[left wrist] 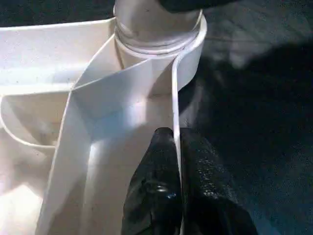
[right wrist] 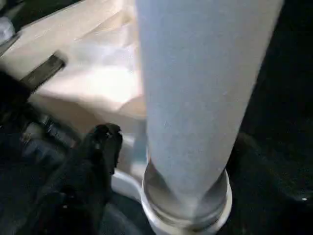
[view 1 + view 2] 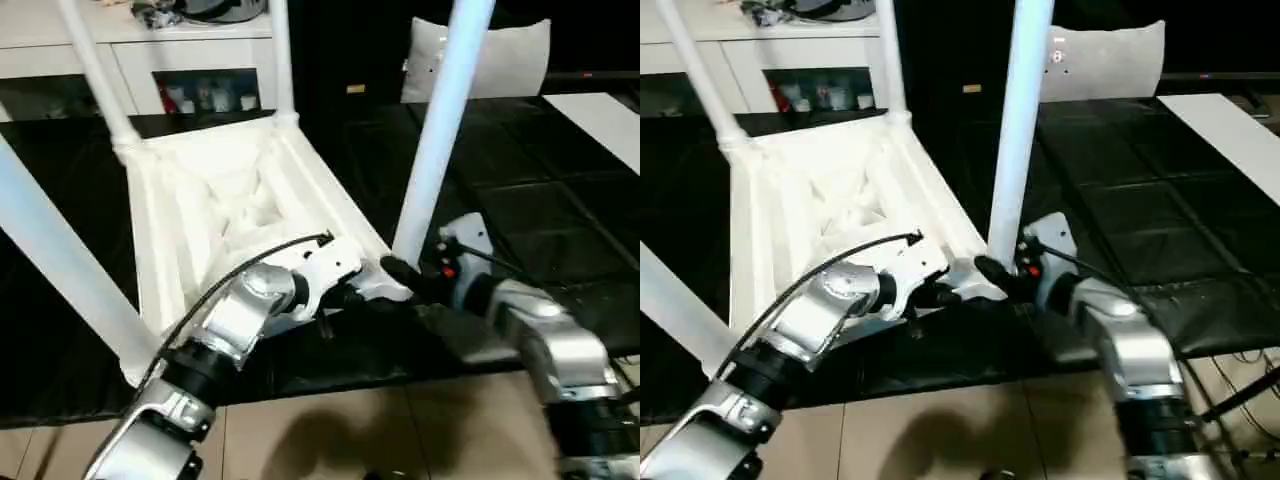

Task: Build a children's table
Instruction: Rotate leg to tighten

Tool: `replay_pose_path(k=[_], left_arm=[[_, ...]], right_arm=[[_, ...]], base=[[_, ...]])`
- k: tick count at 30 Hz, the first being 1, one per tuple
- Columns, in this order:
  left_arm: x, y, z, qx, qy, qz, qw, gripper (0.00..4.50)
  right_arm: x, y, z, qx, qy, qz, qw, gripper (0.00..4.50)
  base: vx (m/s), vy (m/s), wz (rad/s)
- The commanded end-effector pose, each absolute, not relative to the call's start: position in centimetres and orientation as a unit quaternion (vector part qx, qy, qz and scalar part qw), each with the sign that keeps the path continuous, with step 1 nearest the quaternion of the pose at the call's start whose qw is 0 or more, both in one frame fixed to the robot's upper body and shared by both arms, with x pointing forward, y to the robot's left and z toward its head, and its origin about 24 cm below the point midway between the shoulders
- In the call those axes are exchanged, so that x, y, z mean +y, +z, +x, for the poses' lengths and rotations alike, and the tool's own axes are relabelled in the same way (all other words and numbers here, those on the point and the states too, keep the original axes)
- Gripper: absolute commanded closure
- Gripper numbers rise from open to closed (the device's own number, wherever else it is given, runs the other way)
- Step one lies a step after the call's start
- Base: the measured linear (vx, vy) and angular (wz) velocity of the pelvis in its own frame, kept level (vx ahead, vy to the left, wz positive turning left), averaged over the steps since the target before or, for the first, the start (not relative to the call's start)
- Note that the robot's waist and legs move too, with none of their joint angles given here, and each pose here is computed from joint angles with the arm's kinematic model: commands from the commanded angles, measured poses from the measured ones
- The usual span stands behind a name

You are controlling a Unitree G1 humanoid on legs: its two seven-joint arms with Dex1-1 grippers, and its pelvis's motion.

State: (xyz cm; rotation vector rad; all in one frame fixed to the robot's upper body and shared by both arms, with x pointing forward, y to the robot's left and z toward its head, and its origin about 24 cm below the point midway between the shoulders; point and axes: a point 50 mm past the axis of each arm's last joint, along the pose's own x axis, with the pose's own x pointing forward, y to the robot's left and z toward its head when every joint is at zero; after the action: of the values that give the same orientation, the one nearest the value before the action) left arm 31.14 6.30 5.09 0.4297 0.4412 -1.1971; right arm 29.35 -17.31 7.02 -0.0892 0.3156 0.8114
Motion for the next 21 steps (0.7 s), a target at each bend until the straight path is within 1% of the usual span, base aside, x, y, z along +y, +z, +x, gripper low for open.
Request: replay_pose_path(k=[1,2,3,5,6,7,8,9,10,11,12,13,15,16,17,18,19,20,21], left_arm=[[6.0,6.0,31.0,0.165,-0.593,0.208,0.760,4.50],[6.3,6.0,30.8,0.166,-0.612,0.217,0.742,4.50],[6.4,6.0,30.7,0.167,-0.617,0.219,0.737,4.50],[7.1,5.9,30.3,0.161,-0.653,0.248,0.698,4.50],[7.2,5.8,30.3,0.161,-0.656,0.251,0.693,4.50],[7.7,5.8,30.2,0.162,-0.673,0.263,0.672,4.50],[7.9,5.8,30.2,0.163,-0.680,0.269,0.663,4.50],[8.2,5.9,30.0,0.164,-0.695,0.274,0.644,4.50],[8.5,5.9,29.9,0.165,-0.708,0.278,0.628,4.50],[8.6,6.0,29.8,0.166,-0.713,0.280,0.621,4.50],[8.8,6.0,29.6,0.168,-0.722,0.284,0.608,4.50],[8.9,6.1,29.5,0.169,-0.728,0.286,0.599,4.50],[9.2,6.1,29.3,0.170,-0.740,0.294,0.581,4.50],[9.3,6.1,29.2,0.171,-0.743,0.297,0.575,4.50],[9.4,6.1,29.1,0.171,-0.747,0.300,0.568,4.50],[9.4,6.1,29.1,0.171,-0.749,0.301,0.566,4.50],[9.5,6.1,29.1,0.170,-0.754,0.304,0.557,4.50],[9.5,6.1,29.1,0.170,-0.754,0.304,0.557,4.50],[9.6,6.0,29.1,0.170,-0.755,0.303,0.556,4.50]], right_arm=[[-16.7,7.1,28.6,0.156,0.462,-0.059,0.871,0.68],[-16.9,7.3,28.2,0.159,0.489,-0.069,0.855,0.68],[-16.9,7.4,28.2,0.160,0.495,-0.071,0.851,0.68],[-17.1,7.7,27.9,0.160,0.530,-0.082,0.829,0.68],[-17.2,7.8,27.9,0.160,0.534,-0.083,0.826,0.68],[-17.2,8.0,27.7,0.159,0.561,-0.084,0.808,0.68],[-17.2,8.0,27.6,0.160,0.575,-0.084,0.798,0.68],[-17.2,8.0,27.3,0.170,0.599,-0.084,0.778,0.68],[-17.2,7.9,27.1,0.178,0.614,-0.085,0.764,0.68],[-17.2,7.9,27.0,0.181,0.619,-0.085,0.759,0.68],[-17.2,7.9,27.0,0.183,0.626,-0.083,0.754,0.92],[-17.1,7.9,26.9,0.184,0.629,-0.081,0.751,1.01],[-17.1,8.0,26.8,0.186,0.639,-0.073,0.743,1.01],[-17.0,8.1,26.7,0.187,0.645,-0.070,0.738,1.16],[-16.9,8.1,26.6,0.187,0.651,-0.066,0.732,1.43],[-16.9,8.1,26.6,0.188,0.654,-0.064,0.730,1.43],[-16.8,8.1,26.4,0.190,0.663,-0.058,0.722,1.51],[-16.8,8.1,26.4,0.190,0.663,-0.058,0.722,1.63],[-16.7,8.0,26.1,0.197,0.671,-0.049,0.713,1.63]], base=[[0.000,0.000,0.00],[0.000,0.000,0.00],[0.000,0.000,0.00],[0.000,0.000,0.00],[0.000,0.000,0.00],[0.000,0.000,0.00],[0.000,0.000,0.00],[0.000,0.000,0.00],[0.000,0.000,0.00],[0.000,0.000,0.00],[0.000,0.000,0.00],[0.000,0.000,0.00],[0.000,0.000,0.00],[0.000,0.000,0.00],[0.000,0.000,0.00],[0.000,0.000,0.00],[0.000,0.000,0.00],[0.000,0.000,0.00],[0.000,0.000,0.00]])
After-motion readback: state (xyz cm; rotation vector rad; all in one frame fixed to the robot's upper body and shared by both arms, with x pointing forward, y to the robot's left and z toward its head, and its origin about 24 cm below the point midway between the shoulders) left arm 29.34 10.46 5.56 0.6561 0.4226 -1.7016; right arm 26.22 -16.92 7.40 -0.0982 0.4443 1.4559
